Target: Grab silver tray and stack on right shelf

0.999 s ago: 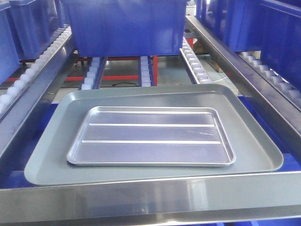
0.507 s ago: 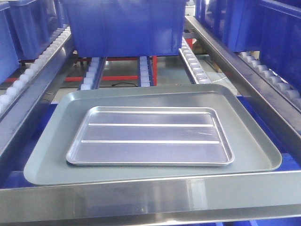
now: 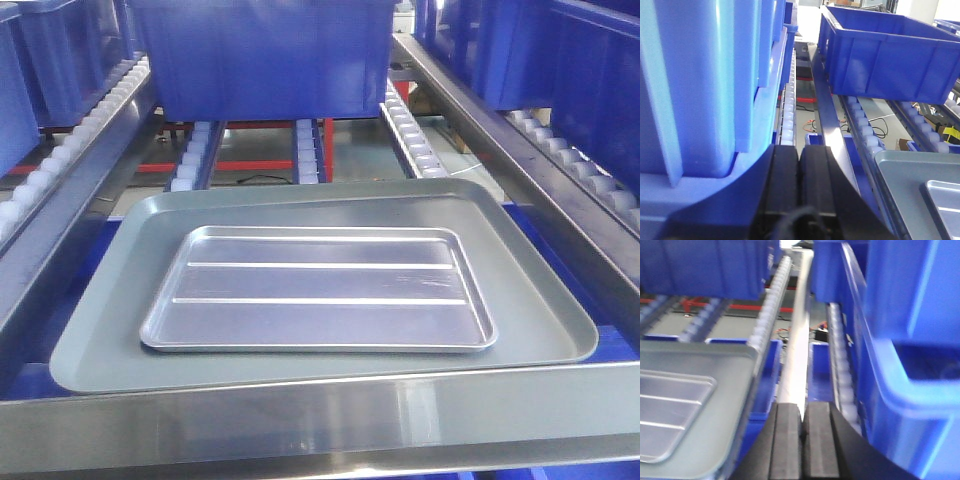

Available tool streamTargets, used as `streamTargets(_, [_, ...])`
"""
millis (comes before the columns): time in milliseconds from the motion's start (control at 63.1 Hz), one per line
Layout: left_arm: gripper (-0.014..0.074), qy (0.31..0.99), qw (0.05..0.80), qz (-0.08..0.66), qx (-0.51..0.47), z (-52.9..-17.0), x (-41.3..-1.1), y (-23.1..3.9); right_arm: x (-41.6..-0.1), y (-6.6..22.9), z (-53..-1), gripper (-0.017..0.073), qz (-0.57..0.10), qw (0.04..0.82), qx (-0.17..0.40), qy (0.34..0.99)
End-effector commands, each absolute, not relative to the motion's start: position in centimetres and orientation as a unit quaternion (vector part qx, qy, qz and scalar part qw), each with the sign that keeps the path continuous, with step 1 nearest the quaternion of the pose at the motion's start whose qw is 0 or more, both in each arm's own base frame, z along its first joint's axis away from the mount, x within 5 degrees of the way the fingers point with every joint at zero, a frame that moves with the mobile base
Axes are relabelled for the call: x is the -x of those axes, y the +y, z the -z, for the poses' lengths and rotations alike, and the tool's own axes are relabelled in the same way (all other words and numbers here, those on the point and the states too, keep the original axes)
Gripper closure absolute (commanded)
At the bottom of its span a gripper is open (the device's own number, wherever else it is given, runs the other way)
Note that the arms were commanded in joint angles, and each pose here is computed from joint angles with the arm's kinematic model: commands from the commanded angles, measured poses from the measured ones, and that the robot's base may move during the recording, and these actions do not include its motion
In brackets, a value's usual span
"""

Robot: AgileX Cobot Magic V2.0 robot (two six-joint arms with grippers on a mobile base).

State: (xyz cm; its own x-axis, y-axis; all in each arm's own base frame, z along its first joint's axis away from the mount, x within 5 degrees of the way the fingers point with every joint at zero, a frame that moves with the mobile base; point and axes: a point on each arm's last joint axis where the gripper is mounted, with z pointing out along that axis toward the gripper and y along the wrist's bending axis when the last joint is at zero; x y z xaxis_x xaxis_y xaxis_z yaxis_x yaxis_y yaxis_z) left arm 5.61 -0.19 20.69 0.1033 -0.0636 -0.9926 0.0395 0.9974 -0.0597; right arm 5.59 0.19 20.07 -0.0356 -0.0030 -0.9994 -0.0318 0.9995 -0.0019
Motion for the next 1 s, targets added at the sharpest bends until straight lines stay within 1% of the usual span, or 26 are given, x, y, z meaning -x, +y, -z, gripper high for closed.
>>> streamTargets(0, [0.0685,0.64,0.768,0.038,0.007,-20.87,-5.49,-0.22,-5.36,-0.02,-21.4,0.0503,-0.002,0.755,-0.004,0.656])
streamTargets(143, [0.0685,0.64,0.768,0.038,0.007,-20.87,-5.49,-0.22,-5.33,-0.19,-21.55,0.0503,0.009,0.759,-0.014,0.651])
streamTargets(983, [0.0685,0.64,0.768,0.038,0.007,-20.87,-5.49,-0.22,-5.34,-0.18,-21.53,0.0503,0.009,0.758,-0.014,0.652])
